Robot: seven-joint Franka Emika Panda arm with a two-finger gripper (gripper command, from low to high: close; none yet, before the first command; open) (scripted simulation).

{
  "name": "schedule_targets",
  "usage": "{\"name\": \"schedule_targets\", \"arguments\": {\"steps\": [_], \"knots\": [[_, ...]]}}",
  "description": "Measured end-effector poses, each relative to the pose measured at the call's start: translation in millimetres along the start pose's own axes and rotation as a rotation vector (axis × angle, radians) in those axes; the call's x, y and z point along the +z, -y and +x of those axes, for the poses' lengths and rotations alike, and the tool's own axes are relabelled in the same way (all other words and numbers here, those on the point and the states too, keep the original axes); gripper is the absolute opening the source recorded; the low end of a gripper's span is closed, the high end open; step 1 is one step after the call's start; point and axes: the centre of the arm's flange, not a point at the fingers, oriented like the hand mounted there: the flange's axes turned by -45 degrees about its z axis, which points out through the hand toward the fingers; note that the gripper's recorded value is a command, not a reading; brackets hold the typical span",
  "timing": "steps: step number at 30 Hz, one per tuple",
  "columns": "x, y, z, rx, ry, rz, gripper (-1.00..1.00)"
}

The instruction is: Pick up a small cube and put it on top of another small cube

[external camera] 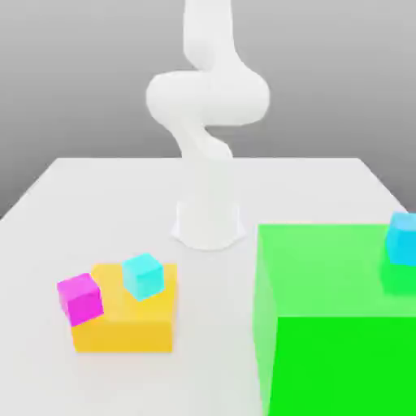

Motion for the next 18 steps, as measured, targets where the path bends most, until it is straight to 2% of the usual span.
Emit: {"name": "schedule_targets", "arguments": {"steps": [8,18], "knots": [[100,60,-1,-0.414,0.17,0.185,0.0],[195,171,-58,-0.997,0.287,0.416,0.0]]}}
